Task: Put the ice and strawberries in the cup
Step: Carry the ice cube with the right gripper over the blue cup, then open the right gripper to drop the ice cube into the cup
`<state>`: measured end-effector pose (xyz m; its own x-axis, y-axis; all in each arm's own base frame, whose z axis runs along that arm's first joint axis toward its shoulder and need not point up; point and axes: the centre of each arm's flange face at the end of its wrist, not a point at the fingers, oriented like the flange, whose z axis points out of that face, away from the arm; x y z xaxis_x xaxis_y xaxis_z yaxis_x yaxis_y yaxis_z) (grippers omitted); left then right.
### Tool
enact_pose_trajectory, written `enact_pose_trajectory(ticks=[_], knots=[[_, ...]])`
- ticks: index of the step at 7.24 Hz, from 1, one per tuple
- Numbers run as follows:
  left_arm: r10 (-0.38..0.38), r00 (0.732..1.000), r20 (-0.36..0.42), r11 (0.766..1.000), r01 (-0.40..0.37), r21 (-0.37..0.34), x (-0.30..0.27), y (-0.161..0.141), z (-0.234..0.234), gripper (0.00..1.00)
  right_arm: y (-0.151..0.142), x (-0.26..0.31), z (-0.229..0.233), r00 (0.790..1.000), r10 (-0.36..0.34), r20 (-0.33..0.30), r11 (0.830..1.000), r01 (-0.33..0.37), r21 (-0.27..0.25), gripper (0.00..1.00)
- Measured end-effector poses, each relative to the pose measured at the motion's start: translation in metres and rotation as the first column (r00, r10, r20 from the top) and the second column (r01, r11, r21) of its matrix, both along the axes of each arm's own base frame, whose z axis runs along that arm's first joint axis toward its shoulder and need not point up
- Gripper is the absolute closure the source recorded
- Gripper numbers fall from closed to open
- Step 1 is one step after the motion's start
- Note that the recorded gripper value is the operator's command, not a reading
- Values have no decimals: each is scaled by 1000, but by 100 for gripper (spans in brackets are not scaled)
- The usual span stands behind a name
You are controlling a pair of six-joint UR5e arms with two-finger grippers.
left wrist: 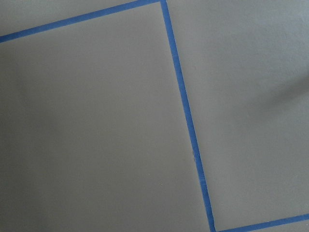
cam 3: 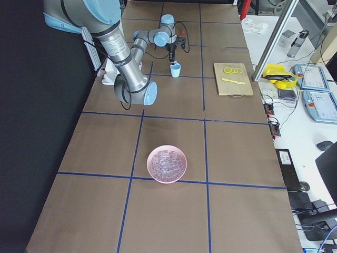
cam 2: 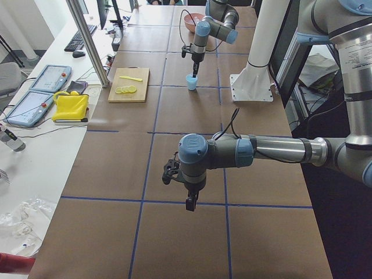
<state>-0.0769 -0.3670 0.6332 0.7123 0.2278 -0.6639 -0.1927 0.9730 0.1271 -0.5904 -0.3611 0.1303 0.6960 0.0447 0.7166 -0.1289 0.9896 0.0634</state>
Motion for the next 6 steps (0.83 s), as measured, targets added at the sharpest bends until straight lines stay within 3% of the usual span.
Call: enact_pose_trajectory(ticks=[4, 6], knots=[[0, 1000, 0, 1000, 0, 5, 0, 0, 0, 0, -3, 6, 0, 1000, -1, 3, 1000, 1, 1, 1], [0, 1000, 0, 1000, 0, 5, 0, 0, 0, 0, -28, 42, 16, 1000, -16, 10, 1000, 16, 6, 1]])
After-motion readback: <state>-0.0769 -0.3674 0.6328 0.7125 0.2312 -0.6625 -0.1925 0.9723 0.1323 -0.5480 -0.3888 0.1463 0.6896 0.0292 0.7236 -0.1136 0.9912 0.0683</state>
